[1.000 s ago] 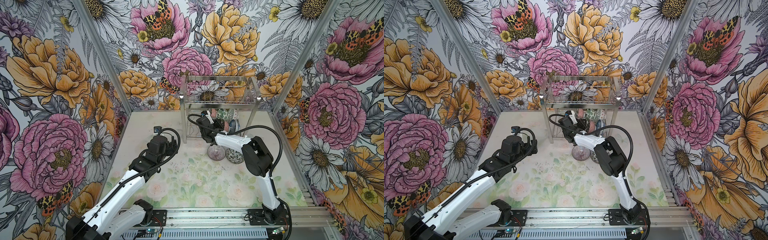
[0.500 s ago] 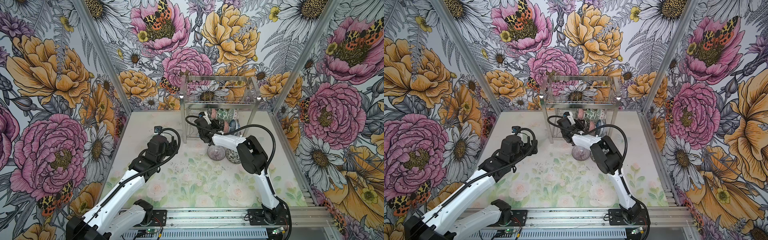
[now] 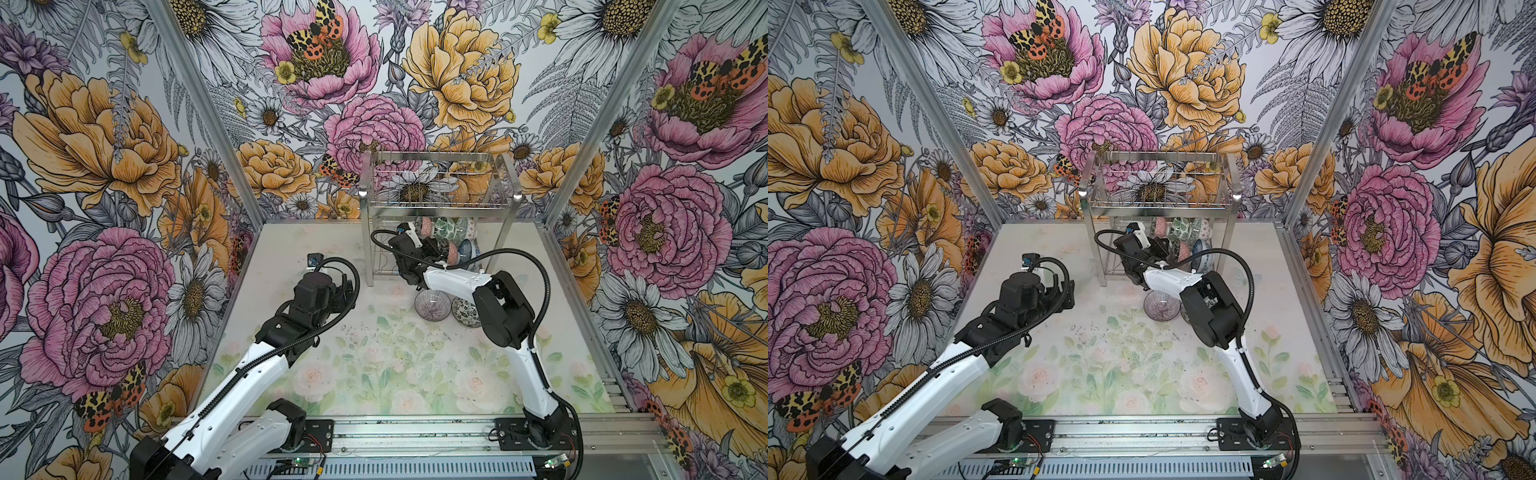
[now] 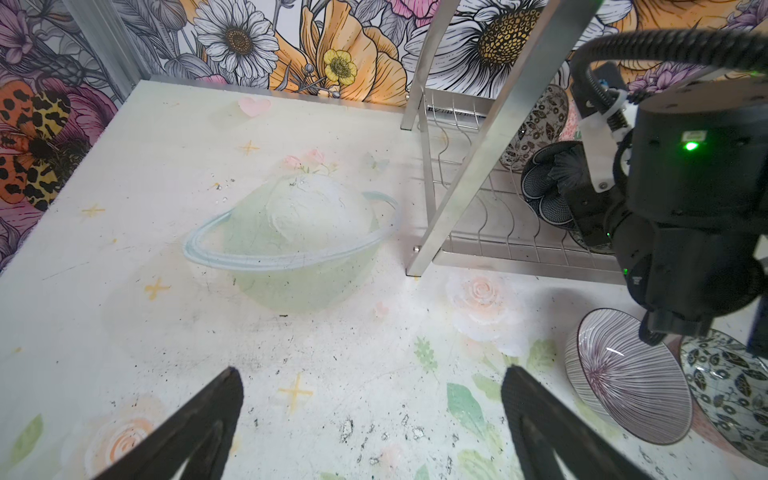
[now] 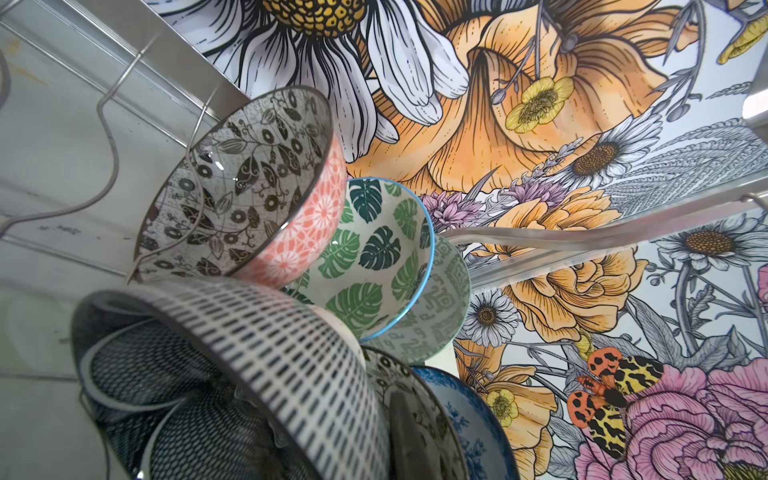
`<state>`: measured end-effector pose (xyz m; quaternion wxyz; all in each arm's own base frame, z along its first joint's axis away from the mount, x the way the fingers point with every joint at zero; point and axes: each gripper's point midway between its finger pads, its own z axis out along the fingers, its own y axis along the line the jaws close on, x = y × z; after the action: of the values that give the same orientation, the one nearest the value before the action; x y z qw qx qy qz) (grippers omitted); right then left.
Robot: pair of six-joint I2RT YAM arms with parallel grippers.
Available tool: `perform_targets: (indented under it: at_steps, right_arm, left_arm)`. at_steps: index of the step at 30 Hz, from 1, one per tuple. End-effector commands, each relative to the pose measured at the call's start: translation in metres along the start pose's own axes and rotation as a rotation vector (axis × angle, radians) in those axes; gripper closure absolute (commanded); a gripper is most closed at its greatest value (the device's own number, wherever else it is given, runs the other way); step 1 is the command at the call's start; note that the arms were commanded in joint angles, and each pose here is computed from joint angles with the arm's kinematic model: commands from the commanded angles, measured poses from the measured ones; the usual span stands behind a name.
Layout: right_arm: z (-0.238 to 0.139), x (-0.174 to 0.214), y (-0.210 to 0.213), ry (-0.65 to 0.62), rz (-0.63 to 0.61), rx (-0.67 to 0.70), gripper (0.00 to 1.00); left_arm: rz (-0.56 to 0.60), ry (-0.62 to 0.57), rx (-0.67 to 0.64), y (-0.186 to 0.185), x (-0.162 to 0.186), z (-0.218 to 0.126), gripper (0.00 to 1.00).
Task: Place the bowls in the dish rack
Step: 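Open the right gripper and withdraw while the left reaches toward the purple-striped bowl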
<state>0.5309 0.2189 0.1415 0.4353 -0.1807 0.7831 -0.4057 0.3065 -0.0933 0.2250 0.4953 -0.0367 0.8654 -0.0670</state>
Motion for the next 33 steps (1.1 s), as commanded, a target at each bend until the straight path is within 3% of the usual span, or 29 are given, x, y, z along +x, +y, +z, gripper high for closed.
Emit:
perform_targets:
  at_steps: [1, 9, 18, 21, 22, 25, 29, 33]
  right_arm:
    - [-0.001, -0.013, 0.006, -0.032, 0.065, -0.040, 0.90]
    - [-0.007, -0.019, 0.010, -0.052, 0.068, -0.080, 0.78]
    - [-0.014, -0.018, 0.005, -0.057, 0.064, -0.089, 0.72]
    - [-0.020, -0.019, -0.004, -0.069, 0.072, -0.109, 0.58]
    - [-0.023, -0.020, -0.007, -0.075, 0.077, -0.117, 0.45]
    - [-0.031, -0.020, -0.016, -0.088, 0.080, -0.142, 0.21]
    - [-0.048, -0.016, -0.031, -0.108, 0.111, -0.181, 0.01]
    - [-0.083, -0.002, -0.037, -0.138, 0.159, -0.250, 0.00]
  left_arm:
    - [-0.013, -0.018, 0.023, -0.001, -0.002, -0.003, 0.01]
    - [-0.021, -0.020, 0.026, 0.000, -0.001, -0.004, 0.01]
    - [-0.030, -0.023, 0.037, -0.002, -0.003, -0.006, 0.02]
    - [-0.032, -0.018, 0.038, -0.001, -0.001, -0.006, 0.01]
    - [-0.034, -0.016, 0.042, -0.002, 0.000, -0.006, 0.01]
    - [-0.039, -0.013, 0.045, -0.003, 0.002, -0.008, 0.01]
    - [-0.032, -0.003, 0.051, -0.005, 0.004, -0.010, 0.01]
    - [-0.021, -0.002, 0.075, -0.013, 0.006, -0.013, 0.01]
